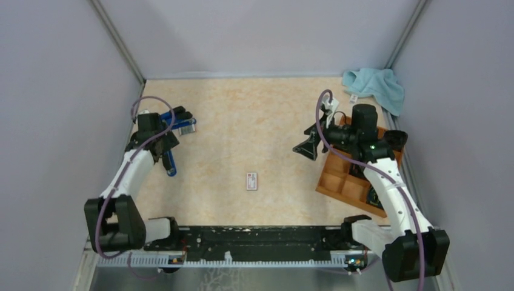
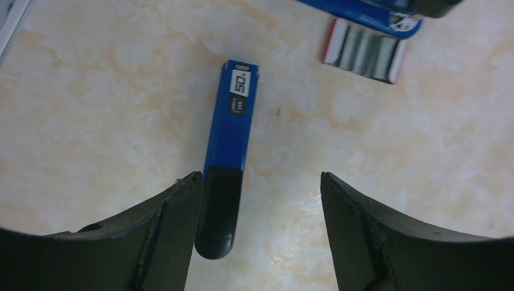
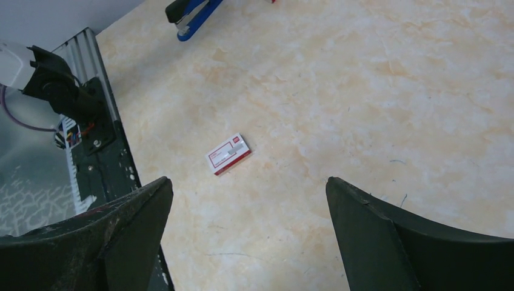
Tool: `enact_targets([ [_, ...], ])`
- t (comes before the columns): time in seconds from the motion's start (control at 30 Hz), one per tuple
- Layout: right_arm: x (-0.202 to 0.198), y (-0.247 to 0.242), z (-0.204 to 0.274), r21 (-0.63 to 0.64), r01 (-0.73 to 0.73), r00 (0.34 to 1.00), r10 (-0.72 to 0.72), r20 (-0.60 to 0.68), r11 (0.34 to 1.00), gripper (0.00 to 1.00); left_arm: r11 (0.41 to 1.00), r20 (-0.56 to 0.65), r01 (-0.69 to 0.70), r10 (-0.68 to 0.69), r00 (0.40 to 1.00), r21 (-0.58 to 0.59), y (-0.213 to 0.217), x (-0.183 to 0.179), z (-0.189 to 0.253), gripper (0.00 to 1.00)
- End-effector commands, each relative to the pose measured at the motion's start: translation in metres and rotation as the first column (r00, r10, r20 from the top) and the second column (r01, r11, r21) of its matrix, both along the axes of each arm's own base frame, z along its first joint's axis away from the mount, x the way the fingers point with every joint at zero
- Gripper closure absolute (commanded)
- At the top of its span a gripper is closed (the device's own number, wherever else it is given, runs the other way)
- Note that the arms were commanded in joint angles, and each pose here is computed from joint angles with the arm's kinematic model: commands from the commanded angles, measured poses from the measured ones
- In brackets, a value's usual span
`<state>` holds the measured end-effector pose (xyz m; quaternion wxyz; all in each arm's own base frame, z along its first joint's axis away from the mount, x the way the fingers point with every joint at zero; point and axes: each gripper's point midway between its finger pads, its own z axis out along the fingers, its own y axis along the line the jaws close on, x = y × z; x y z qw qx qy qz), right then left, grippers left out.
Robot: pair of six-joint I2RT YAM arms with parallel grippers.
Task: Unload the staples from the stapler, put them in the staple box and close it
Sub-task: Pick up the stapler from the center of the board.
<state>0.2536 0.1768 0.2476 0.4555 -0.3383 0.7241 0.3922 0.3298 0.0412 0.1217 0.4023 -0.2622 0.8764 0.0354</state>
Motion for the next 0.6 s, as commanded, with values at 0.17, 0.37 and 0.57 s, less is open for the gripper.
enact_targets([
  [0.17,-0.008,0.003,0.027,0.030,-0.031,0.993,0.028,0.112,0.999,0.01,0.998,-0.219,-0.067,0.069,0.973,0.017,0.023,-0.007,-0.049,0.26],
  [0.37,-0.010,0.005,0.028,0.045,-0.039,0.993,0.034,0.112,0.998,0.01,0.998,-0.260,-0.059,0.052,0.964,-0.021,0.019,-0.010,-0.062,0.37],
  [0.57,-0.010,0.005,0.028,0.047,-0.039,0.993,0.034,0.111,0.998,0.01,0.998,-0.310,-0.056,0.046,0.950,-0.024,0.018,-0.019,-0.075,0.51],
])
